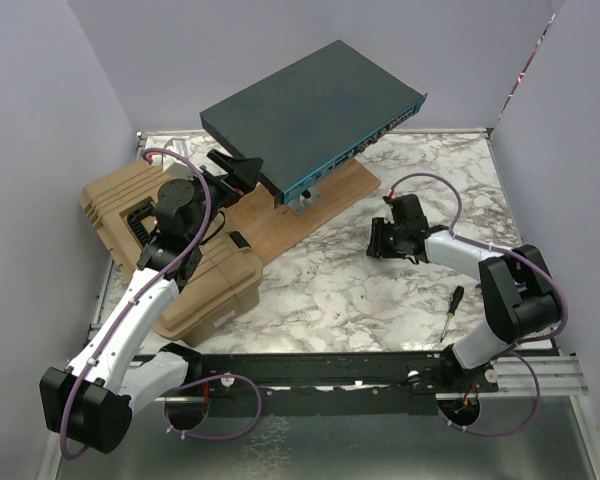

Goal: Insert the plug into the switch port
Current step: Pick up the plug from the center of the board.

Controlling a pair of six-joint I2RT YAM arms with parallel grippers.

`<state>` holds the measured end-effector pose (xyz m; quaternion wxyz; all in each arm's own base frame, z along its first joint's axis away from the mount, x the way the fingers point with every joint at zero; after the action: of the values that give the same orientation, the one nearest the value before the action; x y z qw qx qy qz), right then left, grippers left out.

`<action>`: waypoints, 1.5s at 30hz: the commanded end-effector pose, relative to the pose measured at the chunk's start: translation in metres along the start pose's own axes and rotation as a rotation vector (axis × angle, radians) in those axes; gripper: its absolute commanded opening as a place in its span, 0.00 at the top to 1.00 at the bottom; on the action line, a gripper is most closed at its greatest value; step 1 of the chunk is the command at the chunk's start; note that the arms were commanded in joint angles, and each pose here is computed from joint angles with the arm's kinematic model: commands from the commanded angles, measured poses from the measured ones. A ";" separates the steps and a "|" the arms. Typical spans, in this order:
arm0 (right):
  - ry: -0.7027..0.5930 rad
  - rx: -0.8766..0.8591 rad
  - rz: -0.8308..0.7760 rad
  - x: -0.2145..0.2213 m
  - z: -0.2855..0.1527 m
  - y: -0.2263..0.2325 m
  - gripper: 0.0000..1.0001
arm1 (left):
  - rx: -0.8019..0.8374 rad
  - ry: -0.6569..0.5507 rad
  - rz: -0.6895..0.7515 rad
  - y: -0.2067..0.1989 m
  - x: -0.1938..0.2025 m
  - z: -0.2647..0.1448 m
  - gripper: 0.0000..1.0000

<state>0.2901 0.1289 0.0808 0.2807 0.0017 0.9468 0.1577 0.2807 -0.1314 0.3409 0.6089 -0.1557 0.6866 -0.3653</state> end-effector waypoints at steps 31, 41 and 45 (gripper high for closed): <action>-0.096 0.158 -0.158 0.011 0.012 0.018 0.62 | -0.006 -0.036 0.016 -0.003 -0.007 0.000 0.01; -0.126 0.242 -0.169 0.023 0.016 0.014 0.72 | -0.010 -0.040 0.019 -0.003 -0.007 0.000 0.01; -0.128 0.258 -0.168 0.026 0.019 0.012 0.75 | -0.012 -0.040 0.020 -0.003 -0.007 0.001 0.01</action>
<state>0.2865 0.1606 0.0710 0.3639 -0.0441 0.9289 0.0525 0.2820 -0.1297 0.3407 0.6135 -0.1613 0.6853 -0.3577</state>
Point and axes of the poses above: each gripper's point midway between its finger pads, its own z axis out along the fingers, its own y axis along the line the jaws close on, x = y × z, the point moved 7 cm from there along -z, back along the fingers, and after that the axes turned 4 degrees about z, right-handed, at the moved point
